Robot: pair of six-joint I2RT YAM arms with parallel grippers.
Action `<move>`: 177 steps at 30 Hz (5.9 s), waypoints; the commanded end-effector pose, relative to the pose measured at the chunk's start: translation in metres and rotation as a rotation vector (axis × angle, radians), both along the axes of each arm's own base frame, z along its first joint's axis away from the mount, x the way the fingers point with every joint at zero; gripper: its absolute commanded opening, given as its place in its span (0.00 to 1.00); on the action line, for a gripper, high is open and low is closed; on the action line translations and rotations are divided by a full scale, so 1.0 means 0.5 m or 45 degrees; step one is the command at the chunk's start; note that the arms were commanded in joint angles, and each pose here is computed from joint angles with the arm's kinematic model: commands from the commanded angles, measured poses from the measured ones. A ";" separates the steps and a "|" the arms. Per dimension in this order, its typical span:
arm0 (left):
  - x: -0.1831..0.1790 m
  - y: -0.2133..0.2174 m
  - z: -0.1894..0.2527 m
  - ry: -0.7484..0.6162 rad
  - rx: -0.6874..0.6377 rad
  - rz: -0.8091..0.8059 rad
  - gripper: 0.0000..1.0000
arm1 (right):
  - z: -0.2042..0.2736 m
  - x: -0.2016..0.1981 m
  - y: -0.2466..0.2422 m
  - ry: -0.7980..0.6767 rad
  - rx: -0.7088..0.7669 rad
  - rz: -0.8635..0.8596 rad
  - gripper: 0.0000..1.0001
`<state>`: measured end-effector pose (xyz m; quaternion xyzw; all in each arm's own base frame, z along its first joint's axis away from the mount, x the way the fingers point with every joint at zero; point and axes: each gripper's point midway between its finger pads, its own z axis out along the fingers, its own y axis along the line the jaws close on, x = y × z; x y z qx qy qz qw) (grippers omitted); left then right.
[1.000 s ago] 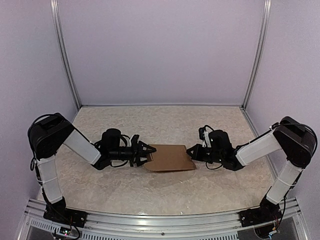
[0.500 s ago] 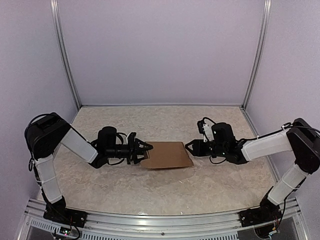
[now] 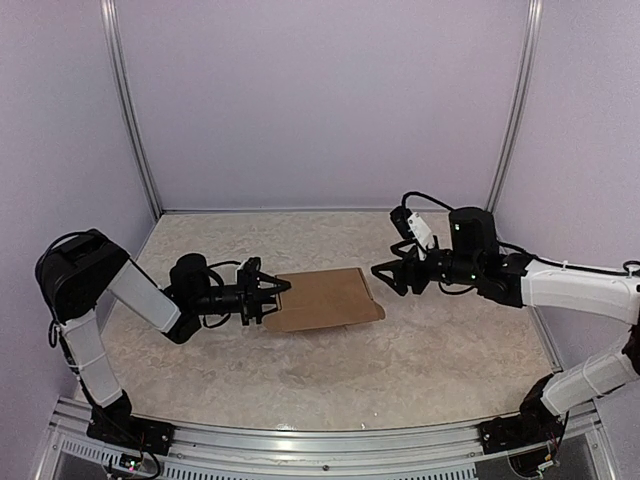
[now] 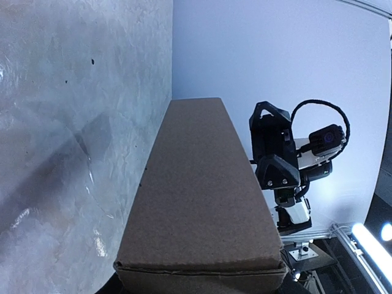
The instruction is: Fold the paper box
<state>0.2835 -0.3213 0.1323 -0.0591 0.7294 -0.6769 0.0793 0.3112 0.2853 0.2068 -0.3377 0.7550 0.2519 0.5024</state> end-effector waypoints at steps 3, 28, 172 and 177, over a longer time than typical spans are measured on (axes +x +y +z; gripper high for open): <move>-0.053 0.020 0.140 -0.119 -0.286 -0.109 0.07 | 0.057 -0.090 0.015 -0.332 -0.174 0.424 0.96; -0.223 0.087 0.317 -0.141 -0.442 -0.358 0.00 | 0.168 -0.357 0.055 -1.350 -0.496 0.622 1.00; -0.132 0.136 0.158 -0.892 0.821 -0.055 0.57 | -0.096 -0.269 0.131 0.165 0.147 0.904 0.21; -0.128 0.131 0.146 -0.889 0.838 -0.072 0.43 | -0.097 -0.269 0.135 0.176 0.170 0.911 0.20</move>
